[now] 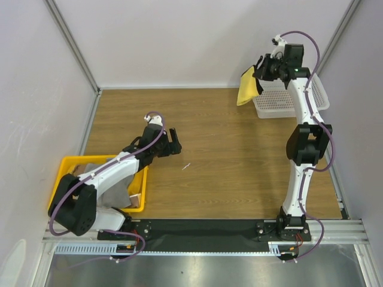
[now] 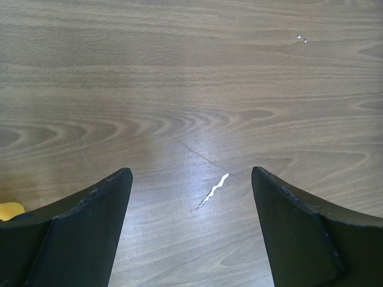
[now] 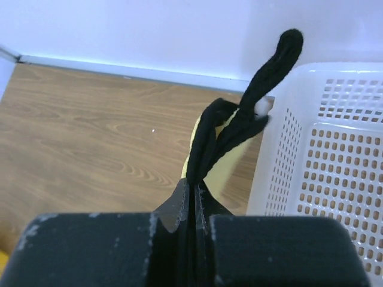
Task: Fold and stack the towels
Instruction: Neatly place the folded towel into the bin
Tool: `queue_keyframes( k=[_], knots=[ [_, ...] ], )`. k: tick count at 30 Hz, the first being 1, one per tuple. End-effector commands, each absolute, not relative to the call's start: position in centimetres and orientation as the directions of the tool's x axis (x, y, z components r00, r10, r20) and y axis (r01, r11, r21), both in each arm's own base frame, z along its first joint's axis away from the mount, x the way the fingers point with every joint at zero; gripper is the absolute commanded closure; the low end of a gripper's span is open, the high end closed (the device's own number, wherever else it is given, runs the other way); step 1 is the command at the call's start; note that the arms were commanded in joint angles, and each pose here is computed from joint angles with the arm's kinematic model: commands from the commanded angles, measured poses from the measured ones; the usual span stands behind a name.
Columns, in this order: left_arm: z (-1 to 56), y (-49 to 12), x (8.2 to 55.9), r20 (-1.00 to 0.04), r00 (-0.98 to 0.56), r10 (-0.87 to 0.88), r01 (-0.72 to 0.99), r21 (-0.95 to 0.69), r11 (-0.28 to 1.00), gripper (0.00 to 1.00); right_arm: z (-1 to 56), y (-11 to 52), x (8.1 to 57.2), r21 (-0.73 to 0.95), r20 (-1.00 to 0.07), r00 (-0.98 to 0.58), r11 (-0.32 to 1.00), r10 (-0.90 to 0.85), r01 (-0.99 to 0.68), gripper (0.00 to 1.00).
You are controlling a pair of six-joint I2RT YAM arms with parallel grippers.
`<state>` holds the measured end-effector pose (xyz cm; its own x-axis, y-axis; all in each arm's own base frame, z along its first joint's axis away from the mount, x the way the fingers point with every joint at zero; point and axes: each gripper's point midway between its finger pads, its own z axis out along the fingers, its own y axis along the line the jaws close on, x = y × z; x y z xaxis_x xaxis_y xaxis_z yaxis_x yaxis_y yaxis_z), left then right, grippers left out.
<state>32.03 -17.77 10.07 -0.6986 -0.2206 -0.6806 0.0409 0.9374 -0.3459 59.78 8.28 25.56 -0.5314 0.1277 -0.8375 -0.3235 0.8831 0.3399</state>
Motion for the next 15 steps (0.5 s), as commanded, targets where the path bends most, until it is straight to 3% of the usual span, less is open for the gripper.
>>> queue_keyframes(
  k=[1,15],
  knots=[
    [11.5,-17.5,33.5,-0.708,-0.675,-0.208,0.045,-0.32,0.946,0.13,27.2,4.5,60.0,0.354,-0.858,-0.494,0.859,0.14,-0.37,1.0],
    [10.8,-18.8,35.0,-0.671,-0.719,-0.183,0.048,-0.31,0.95,0.14,24.8,-1.5,61.4,0.308,-0.864,-0.492,0.883,0.104,-0.353,1.0]
  ],
)
